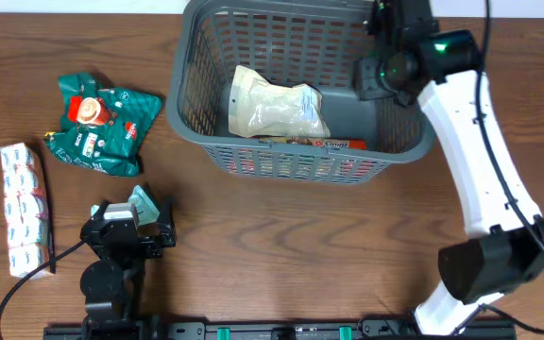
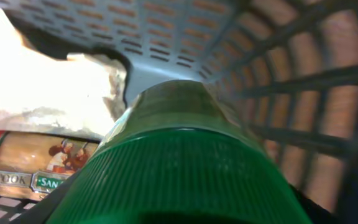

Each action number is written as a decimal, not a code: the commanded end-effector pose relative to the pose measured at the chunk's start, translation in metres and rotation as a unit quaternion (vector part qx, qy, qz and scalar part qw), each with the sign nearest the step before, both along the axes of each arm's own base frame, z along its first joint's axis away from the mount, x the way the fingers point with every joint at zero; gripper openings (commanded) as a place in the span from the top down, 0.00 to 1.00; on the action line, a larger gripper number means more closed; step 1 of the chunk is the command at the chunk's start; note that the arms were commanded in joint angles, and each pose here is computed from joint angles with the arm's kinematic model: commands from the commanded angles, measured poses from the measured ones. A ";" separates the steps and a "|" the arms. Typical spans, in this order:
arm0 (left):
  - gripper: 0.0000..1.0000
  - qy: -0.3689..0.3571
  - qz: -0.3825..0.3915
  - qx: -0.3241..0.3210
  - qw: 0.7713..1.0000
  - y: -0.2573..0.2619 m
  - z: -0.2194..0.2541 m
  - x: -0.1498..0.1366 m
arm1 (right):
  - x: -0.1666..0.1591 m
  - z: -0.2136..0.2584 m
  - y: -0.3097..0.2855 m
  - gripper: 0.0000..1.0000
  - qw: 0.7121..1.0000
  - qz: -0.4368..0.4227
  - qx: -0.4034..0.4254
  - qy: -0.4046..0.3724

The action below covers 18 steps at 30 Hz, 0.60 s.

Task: Pack container
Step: 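Carry the jar with the right gripper over the basket's right side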

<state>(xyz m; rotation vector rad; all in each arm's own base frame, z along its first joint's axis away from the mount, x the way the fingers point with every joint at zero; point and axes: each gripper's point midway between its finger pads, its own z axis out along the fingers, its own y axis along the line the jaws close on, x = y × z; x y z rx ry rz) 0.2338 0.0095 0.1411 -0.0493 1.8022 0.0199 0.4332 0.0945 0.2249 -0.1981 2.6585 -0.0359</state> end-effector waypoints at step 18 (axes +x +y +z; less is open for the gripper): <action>0.01 0.013 -0.004 0.003 1.000 -0.001 -0.012 0.000 | 0.008 -0.047 0.017 0.98 0.998 0.023 -0.011 0.055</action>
